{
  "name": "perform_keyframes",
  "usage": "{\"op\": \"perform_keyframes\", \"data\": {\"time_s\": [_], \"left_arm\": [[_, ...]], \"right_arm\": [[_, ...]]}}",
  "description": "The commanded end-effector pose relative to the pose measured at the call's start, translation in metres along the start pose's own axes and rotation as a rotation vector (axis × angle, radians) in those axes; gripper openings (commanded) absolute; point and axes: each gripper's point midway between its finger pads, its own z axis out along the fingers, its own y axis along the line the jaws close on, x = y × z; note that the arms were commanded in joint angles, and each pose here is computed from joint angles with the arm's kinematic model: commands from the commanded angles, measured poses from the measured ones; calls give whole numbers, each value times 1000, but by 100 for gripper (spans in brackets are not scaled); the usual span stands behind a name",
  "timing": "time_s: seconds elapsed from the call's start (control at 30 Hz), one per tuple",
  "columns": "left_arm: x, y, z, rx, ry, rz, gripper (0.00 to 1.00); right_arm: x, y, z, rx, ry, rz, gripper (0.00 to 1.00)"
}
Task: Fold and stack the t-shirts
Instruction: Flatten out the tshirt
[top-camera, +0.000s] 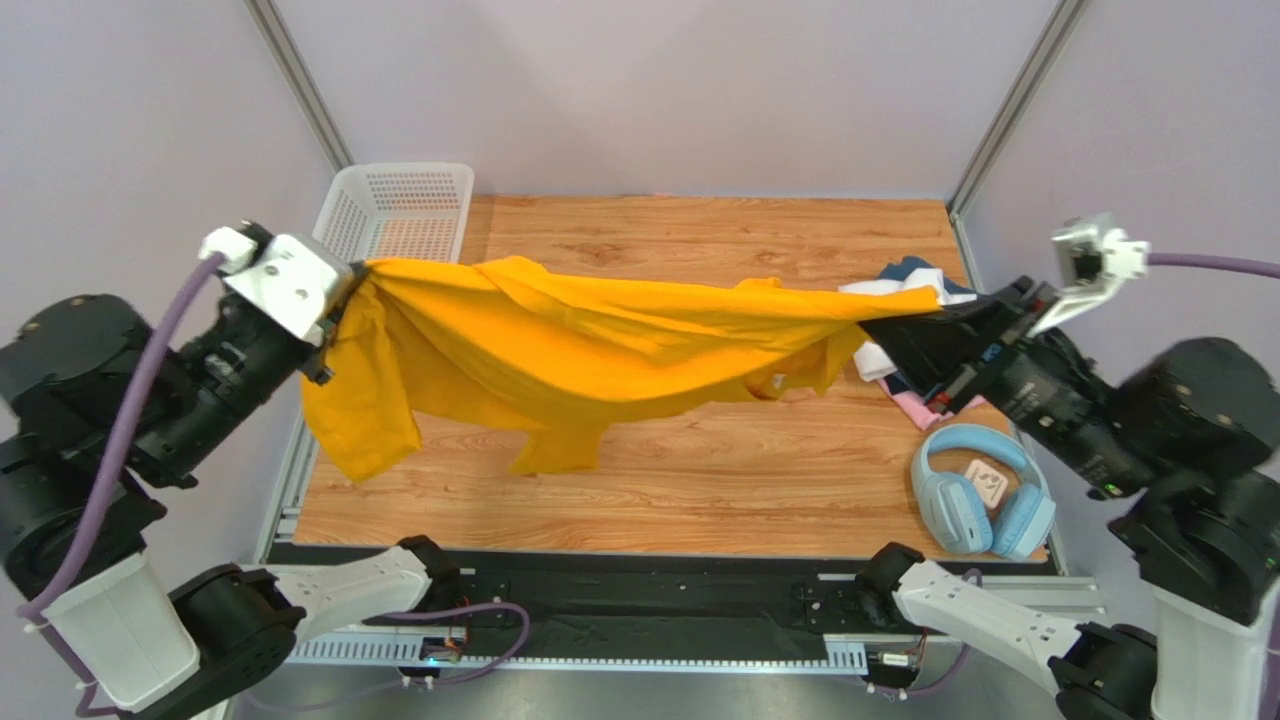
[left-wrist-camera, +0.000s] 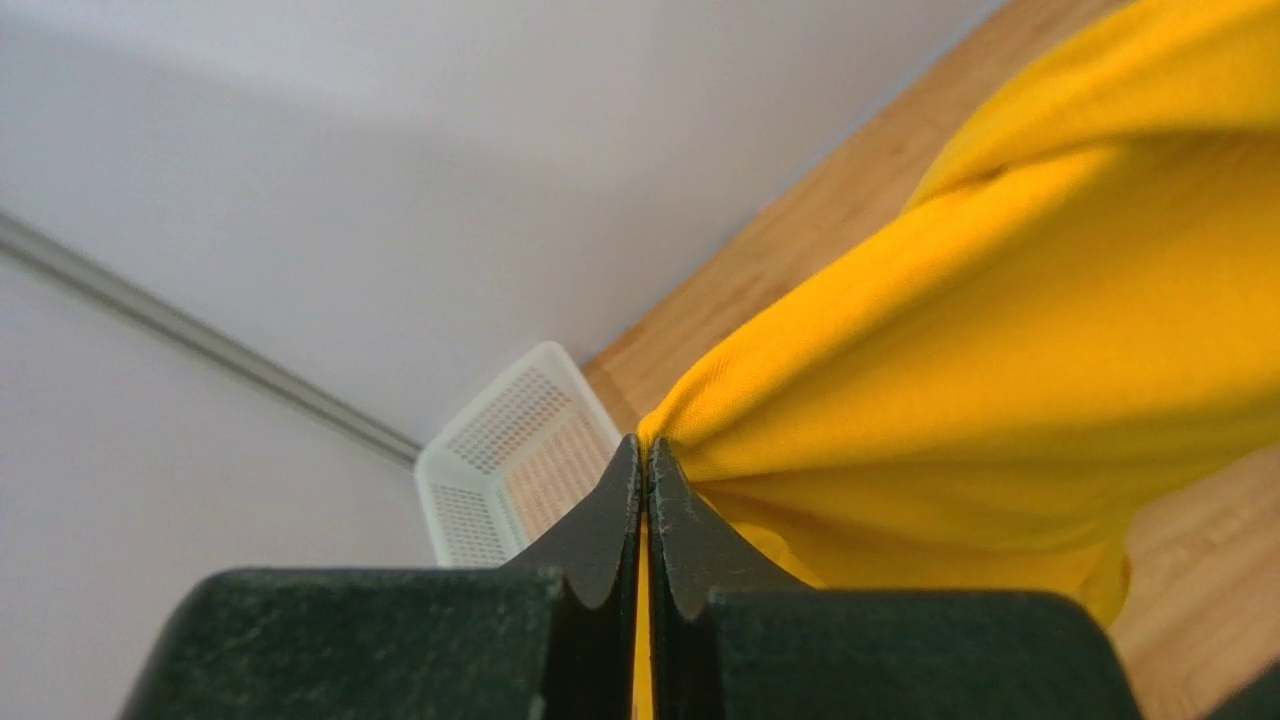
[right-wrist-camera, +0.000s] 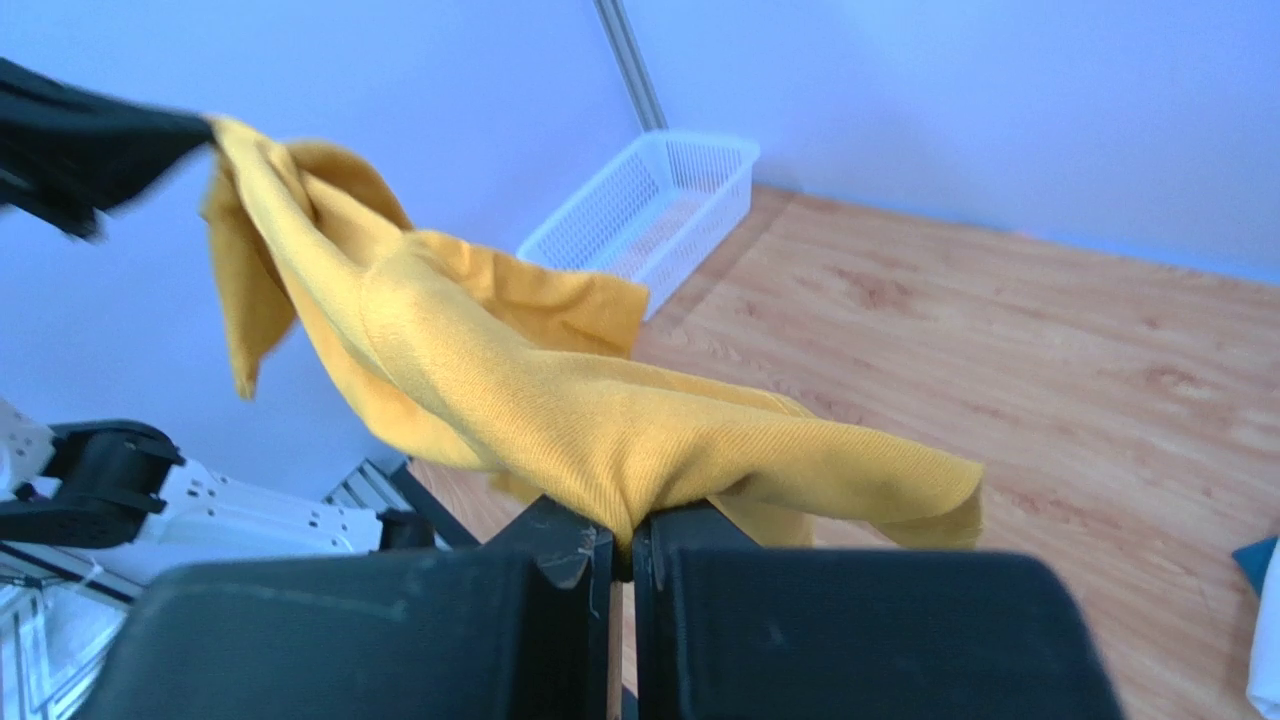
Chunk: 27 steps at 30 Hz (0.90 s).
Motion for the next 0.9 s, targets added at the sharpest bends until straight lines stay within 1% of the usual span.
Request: {"op": "perform_keyframes", "data": {"time_s": [0.0, 0.03, 0.1, 0.13, 0.2, 0.23, 0.3, 0.33, 0.37, 0.4, 0.43, 0.5, 0.57, 0.6, 0.67, 0.73, 0.77, 0.83, 0.87], "left_arm": [[84, -82, 11, 318, 291, -10, 0], [114, -102, 22, 365, 389, -7, 0], [134, -120, 32, 408, 435, -14, 0], [158, -135, 37, 445, 514, -10, 0], [171, -153, 44, 503, 525, -25, 0], [189, -166, 47, 536, 570, -16, 0], [197, -166, 63, 493, 562, -7, 0], [206, -169, 69, 493, 573, 1, 0], [203, -167, 79, 471, 542, -7, 0], [207, -166, 85, 457, 558, -17, 0], [213, -169, 90, 460, 568, -18, 0], [224, -179, 97, 478, 597, -45, 0], [246, -198, 101, 506, 638, -94, 0], [258, -207, 103, 525, 671, -106, 0], [295, -231, 103, 574, 777, -137, 0], [312, -246, 98, 642, 851, -168, 0], [320, -254, 100, 676, 910, -197, 0], [319, -260, 98, 742, 948, -204, 17], [321, -265, 98, 776, 978, -212, 28]], "right_arm": [[1, -22, 6, 130, 24, -8, 0], [5, -27, 12, 152, 37, -9, 0], [14, -40, 31, 217, 76, -17, 0], [17, -45, 38, 242, 87, -22, 0], [25, -58, 52, 302, 115, -40, 0], [34, -66, 70, 328, 153, -51, 0], [45, -82, 86, 370, 196, -41, 0], [62, -94, 105, 388, 257, -22, 0], [71, -102, 114, 391, 283, 11, 0], [78, -115, 122, 382, 310, 92, 0], [97, -131, 136, 389, 341, 141, 0], [113, -157, 145, 417, 355, 195, 0], [136, -176, 155, 453, 396, 211, 0], [140, -178, 158, 456, 404, 216, 0], [151, -182, 162, 459, 430, 233, 0], [153, -184, 163, 466, 431, 235, 0], [152, -184, 162, 469, 427, 235, 0], [154, -183, 161, 463, 433, 239, 0], [154, -182, 160, 463, 434, 242, 0]]}}
